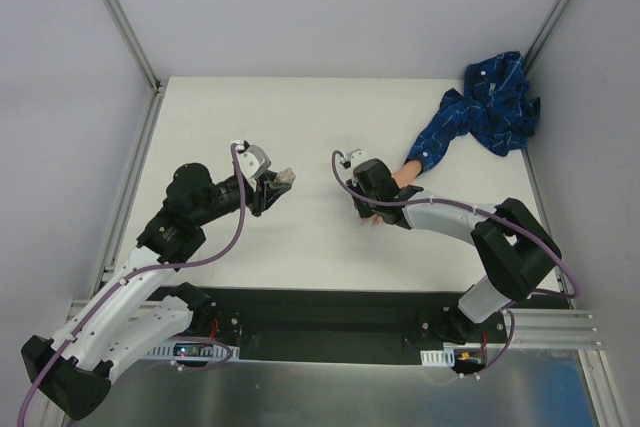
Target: Paint the nails
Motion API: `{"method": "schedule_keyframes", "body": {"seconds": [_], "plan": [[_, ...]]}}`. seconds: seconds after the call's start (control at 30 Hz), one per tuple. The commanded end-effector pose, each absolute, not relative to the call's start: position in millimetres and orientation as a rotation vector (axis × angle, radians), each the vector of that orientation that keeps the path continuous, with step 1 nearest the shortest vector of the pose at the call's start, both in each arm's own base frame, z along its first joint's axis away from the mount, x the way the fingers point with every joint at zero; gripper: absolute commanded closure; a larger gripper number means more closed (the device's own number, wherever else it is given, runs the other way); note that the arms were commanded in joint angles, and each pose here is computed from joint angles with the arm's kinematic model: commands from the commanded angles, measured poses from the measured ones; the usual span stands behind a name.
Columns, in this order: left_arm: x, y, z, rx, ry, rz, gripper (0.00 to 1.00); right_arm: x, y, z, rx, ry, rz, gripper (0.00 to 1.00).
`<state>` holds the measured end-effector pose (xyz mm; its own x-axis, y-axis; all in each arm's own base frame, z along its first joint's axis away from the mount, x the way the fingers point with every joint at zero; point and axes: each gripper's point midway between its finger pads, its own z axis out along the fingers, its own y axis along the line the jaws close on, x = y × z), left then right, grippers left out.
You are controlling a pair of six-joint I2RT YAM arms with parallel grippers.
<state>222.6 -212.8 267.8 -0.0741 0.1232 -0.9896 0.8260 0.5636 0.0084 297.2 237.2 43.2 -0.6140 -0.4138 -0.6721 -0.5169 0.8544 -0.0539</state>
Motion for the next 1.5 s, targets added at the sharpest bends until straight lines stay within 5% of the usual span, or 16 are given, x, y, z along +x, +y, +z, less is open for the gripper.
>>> {"method": "schedule_keyframes", "body": {"seconds": [0.0,1.47], "plan": [[222.5,-213.5,283.9,0.836,1.482,-0.701,1.00,299.1,235.5,57.1,-0.658,2.281,0.186,1.00],[223.1,-214.8,281.4,0.839,1.491,-0.708,1.00,287.0,245.5,52.6,-0.687,2.296,0.276,1.00]]}}
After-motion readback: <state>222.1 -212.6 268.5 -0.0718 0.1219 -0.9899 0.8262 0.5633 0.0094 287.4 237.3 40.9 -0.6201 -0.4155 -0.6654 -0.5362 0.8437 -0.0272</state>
